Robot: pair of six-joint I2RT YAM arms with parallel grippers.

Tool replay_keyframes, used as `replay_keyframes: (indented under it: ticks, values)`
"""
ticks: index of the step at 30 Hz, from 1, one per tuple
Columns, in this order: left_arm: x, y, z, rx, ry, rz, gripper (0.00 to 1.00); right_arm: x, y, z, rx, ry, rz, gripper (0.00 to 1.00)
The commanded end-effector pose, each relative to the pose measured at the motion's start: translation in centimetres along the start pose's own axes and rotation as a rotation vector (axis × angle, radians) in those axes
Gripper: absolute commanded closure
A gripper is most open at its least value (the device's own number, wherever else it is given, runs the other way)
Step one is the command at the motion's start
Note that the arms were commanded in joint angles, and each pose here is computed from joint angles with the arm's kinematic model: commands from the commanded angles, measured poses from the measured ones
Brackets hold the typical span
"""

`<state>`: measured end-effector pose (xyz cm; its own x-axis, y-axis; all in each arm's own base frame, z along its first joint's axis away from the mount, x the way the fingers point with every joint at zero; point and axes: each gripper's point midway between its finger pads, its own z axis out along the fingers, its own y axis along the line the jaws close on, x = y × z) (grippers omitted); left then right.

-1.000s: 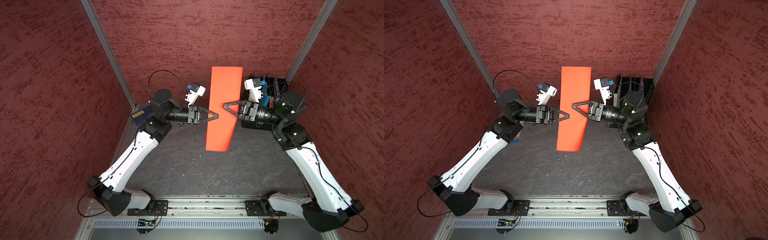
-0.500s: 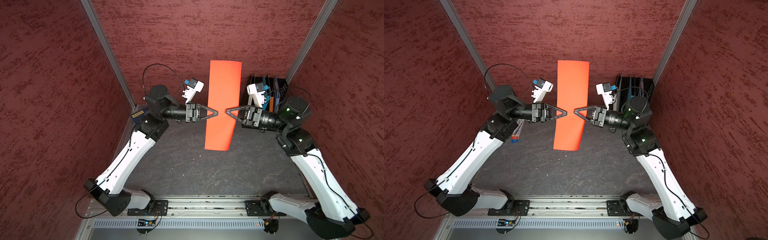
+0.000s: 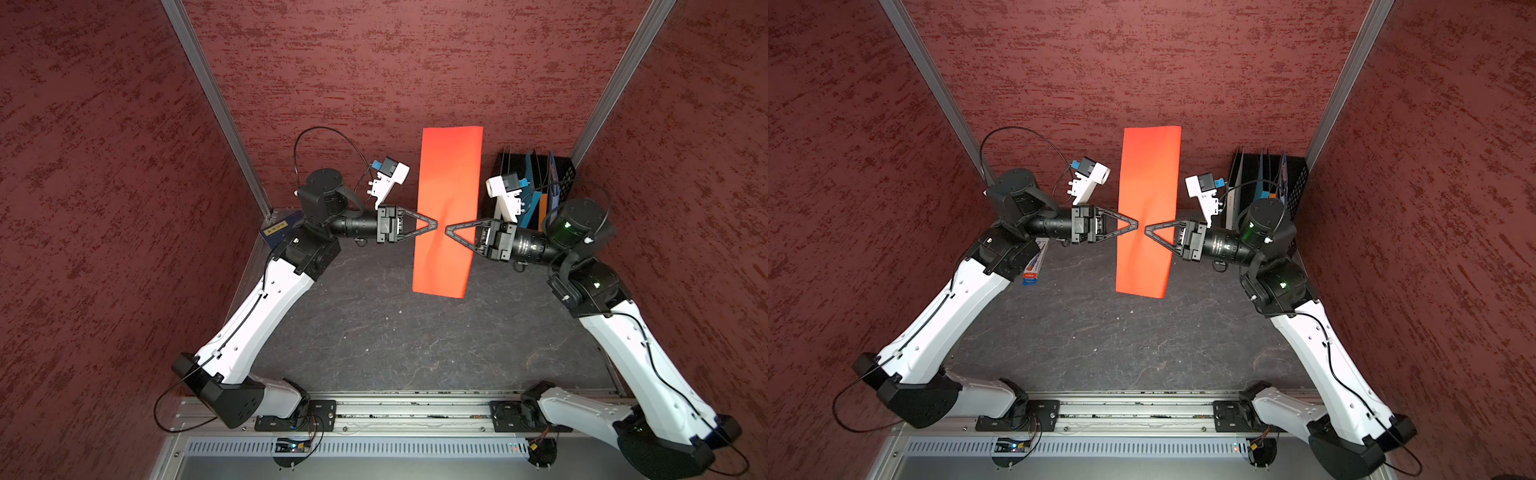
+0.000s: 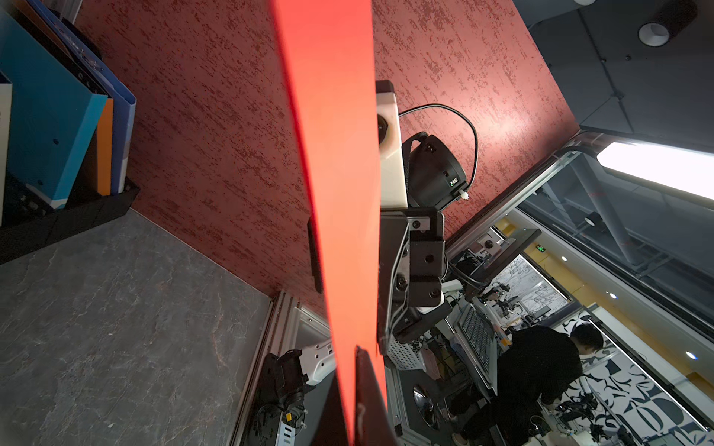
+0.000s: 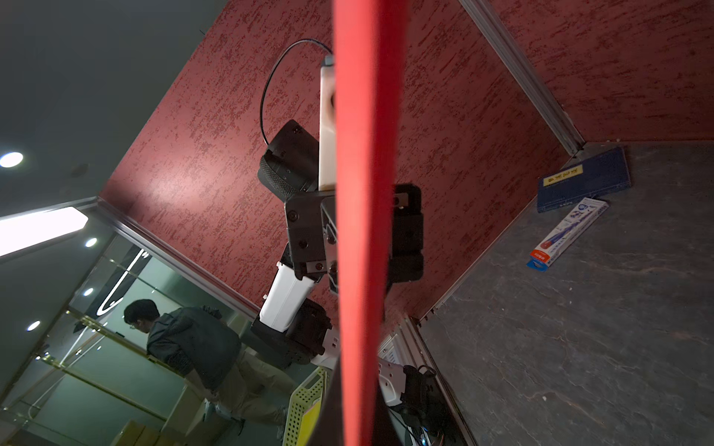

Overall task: Fold the rectangular paper in half along the long edge
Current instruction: Fold the paper.

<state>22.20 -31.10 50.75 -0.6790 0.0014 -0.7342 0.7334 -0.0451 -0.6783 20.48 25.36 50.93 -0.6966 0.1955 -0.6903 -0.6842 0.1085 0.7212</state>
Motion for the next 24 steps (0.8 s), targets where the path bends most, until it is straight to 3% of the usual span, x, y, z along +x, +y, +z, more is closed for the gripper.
replay_keyframes:
  ticks: [1, 6, 7, 10, 12, 14, 20, 22, 24]
  values:
    - [-0.82, -1.06, -0.65, -0.017, -0.032, 0.059, 1.0, 0.2, 1.39, -0.9, 0.013, -0.003, -0.049, 1.0]
    - [-0.74, -1.17, -0.64, -0.013, -0.028, 0.056, 1.0, 0.35, 1.43, -1.06, 0.03, 0.007, -0.058, 1.0]
    - [-0.74, -1.3, -0.69, -0.013, -0.028, 0.06, 1.0, 0.44, 1.36, -1.14, 0.044, 0.014, -0.064, 0.9]
    - [-0.65, -1.45, -0.82, -0.019, -0.027, 0.064, 1.0, 0.53, 1.58, -1.43, 0.062, 0.022, -0.072, 0.8]
    - [-0.6, -1.36, -0.84, -0.022, -0.025, 0.064, 1.0, 0.57, 1.61, -1.34, 0.055, 0.026, -0.069, 0.86]
    - [-0.61, -1.42, -0.8, -0.02, -0.025, 0.063, 1.0, 0.62, 1.48, -1.2, 0.047, 0.028, -0.059, 1.0]
    - [-0.85, -1.76, -0.89, -0.021, -0.031, 0.075, 1.0, 0.81, 1.51, -1.34, 0.05, 0.033, -0.058, 1.0]
    - [-0.97, -1.9, -0.96, -0.026, -0.034, 0.082, 1.0, 0.88, 1.32, -1.42, 0.064, 0.032, -0.049, 0.75]
    - [-1.18, -2.0, -1.02, -0.03, -0.04, 0.088, 1.0, 0.97, 1.22, -1.48, 0.068, 0.031, -0.047, 0.7]
